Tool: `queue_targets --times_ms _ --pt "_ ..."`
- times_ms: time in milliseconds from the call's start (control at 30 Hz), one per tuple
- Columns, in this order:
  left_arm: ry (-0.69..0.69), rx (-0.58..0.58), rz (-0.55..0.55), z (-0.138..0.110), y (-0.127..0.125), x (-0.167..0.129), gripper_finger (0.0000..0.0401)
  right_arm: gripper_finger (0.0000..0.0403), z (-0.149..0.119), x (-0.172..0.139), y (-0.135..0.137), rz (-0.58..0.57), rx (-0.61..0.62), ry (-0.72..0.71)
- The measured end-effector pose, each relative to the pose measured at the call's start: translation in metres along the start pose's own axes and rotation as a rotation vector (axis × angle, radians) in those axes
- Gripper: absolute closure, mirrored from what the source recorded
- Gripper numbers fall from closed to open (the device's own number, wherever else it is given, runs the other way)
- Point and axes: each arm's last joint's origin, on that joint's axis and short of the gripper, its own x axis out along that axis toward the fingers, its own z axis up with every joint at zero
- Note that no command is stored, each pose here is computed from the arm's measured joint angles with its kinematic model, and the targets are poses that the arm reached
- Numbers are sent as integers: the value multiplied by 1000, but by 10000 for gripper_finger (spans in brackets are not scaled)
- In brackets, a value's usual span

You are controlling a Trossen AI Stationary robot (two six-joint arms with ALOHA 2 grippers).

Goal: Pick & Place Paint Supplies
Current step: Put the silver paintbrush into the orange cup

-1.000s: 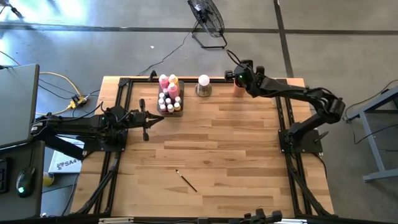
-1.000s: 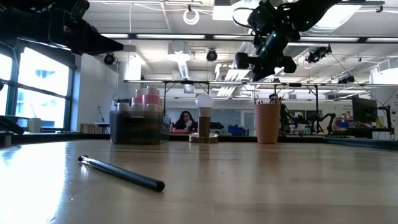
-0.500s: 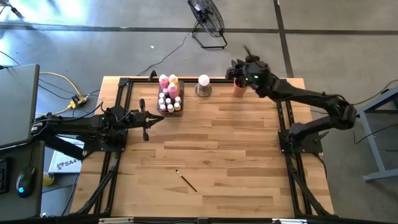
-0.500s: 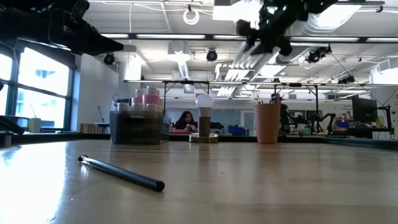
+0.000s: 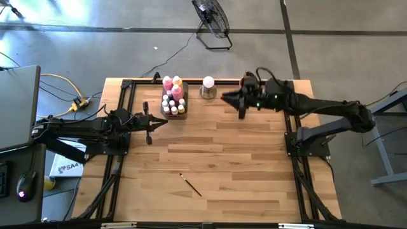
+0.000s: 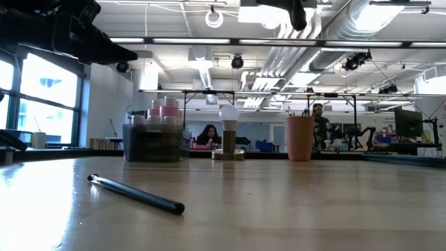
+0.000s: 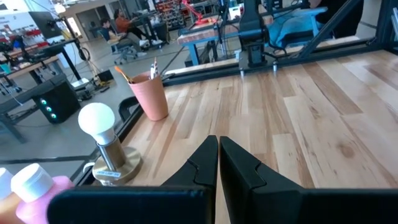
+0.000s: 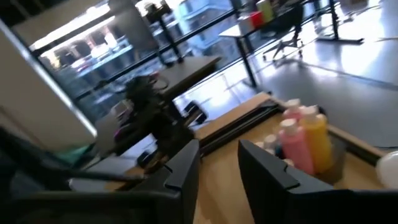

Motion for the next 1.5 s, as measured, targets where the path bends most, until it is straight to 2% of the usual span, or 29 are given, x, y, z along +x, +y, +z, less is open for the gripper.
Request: queue_targets --times_ms 133,300,467,667,800,1000,1067,1167,1267,1367,1500 --pt "28 3 -7 -3 -1 0 389 329 -16 -2 25 61 -46 63" --pt "36 -2 -9 -4 -1 0 389 394 -28 -10 51 64 -153 63" --pt "36 -6 -12 -4 -1 0 389 400 -32 -26 68 46 -236 43" --pt "39 -6 -12 -4 -1 0 389 401 -23 -56 69 -4 -281 31" --pt "44 -6 -13 -4 -1 0 389 401 -18 -74 64 53 -304 83" --pt "44 -6 -14 -4 -1 0 389 401 -14 -87 46 -5 -316 146" --pt "46 -6 -24 -5 -2 0 389 401 -15 -84 39 22 -305 170" --pt "46 -8 -48 -5 -2 0 389 401 -31 -75 24 89 -293 262" --pt "41 -9 -67 -5 -3 0 389 401 -51 -65 2 68 -274 305" --pt "41 -9 -68 -5 -3 0 389 401 -66 -59 -20 65 -250 292" --pt "41 -9 -68 -5 -3 0 389 401 -74 -60 -38 131 -255 236"
